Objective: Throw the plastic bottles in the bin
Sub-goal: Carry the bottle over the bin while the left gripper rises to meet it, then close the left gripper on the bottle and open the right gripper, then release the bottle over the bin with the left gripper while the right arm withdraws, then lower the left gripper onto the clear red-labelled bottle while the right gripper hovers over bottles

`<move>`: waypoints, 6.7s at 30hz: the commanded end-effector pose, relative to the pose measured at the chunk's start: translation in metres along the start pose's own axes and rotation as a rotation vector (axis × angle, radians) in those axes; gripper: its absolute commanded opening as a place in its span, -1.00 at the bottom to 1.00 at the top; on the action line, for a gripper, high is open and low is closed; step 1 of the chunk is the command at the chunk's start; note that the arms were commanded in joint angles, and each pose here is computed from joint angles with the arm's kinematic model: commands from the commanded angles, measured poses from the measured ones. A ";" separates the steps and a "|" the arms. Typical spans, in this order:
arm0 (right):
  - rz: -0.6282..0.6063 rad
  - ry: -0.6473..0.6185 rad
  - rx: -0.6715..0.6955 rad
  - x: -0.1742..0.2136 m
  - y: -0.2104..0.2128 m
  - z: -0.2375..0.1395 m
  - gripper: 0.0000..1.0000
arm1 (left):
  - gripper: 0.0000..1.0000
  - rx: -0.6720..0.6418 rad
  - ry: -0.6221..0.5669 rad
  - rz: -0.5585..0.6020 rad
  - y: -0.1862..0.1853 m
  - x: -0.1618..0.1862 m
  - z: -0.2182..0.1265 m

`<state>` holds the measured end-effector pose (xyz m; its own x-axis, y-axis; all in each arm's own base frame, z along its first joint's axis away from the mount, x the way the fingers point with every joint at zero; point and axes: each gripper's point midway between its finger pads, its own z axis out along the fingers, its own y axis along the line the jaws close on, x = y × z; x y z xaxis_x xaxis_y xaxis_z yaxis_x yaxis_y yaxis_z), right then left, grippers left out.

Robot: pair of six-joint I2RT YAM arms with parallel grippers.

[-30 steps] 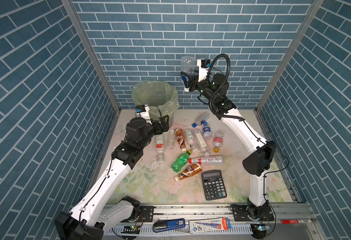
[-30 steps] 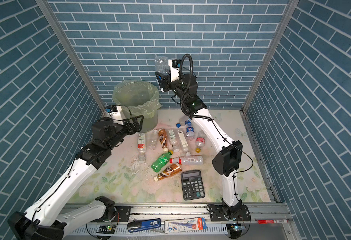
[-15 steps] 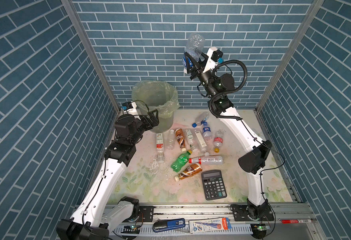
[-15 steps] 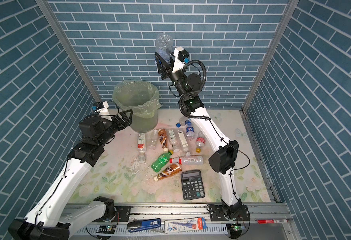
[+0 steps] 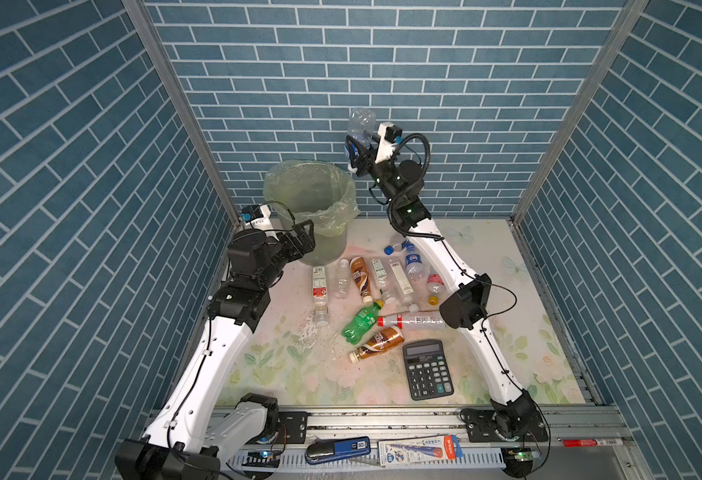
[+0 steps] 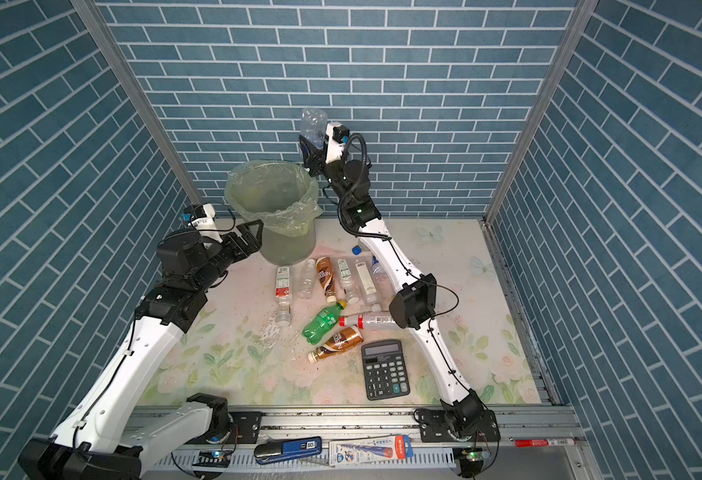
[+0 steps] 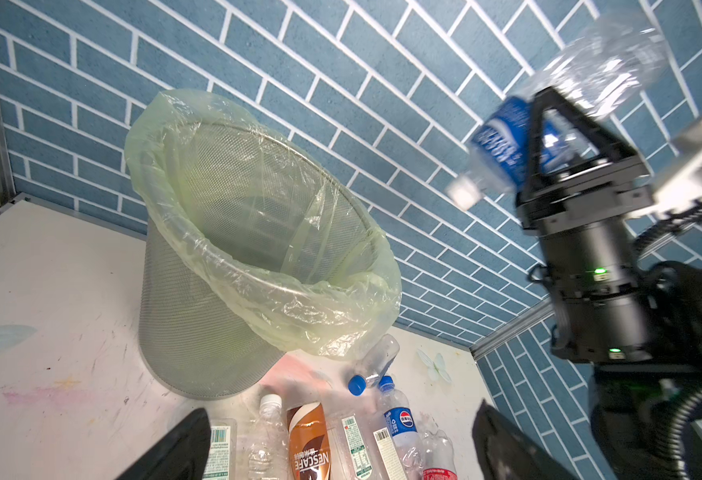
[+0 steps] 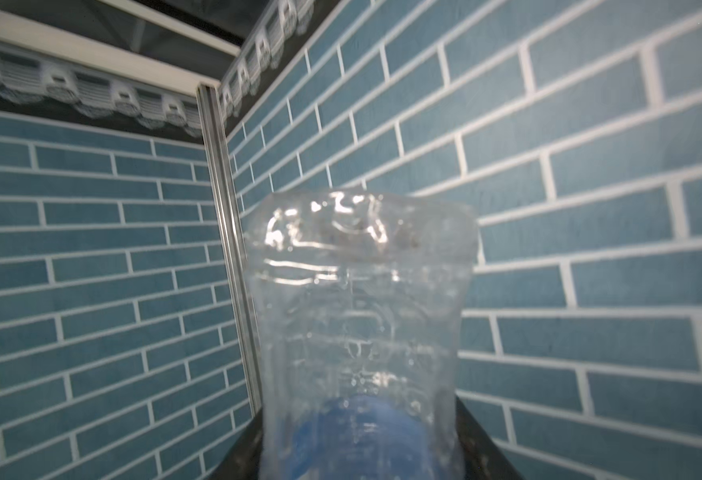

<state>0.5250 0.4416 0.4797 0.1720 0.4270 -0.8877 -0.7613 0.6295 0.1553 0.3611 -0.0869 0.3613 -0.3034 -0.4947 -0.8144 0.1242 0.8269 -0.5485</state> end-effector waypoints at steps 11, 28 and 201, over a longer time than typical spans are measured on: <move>0.102 -0.024 -0.132 -0.079 0.063 -0.012 -0.31 | 0.99 0.193 0.077 -0.011 -0.022 0.021 0.041; 0.183 0.019 -0.186 -0.101 0.094 -0.023 -0.31 | 0.99 0.449 -0.015 0.170 -0.089 -0.019 0.045; 0.099 1.080 0.373 0.129 0.011 -0.349 0.99 | 0.76 -0.389 0.747 0.008 0.135 0.259 -0.001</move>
<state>0.3231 0.2739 0.2335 -0.6258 -0.1398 -0.7674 -0.4594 0.8611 0.2177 0.2954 -0.1049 0.0878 -0.8567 -0.3245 -0.4011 -0.1749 0.9141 -0.3659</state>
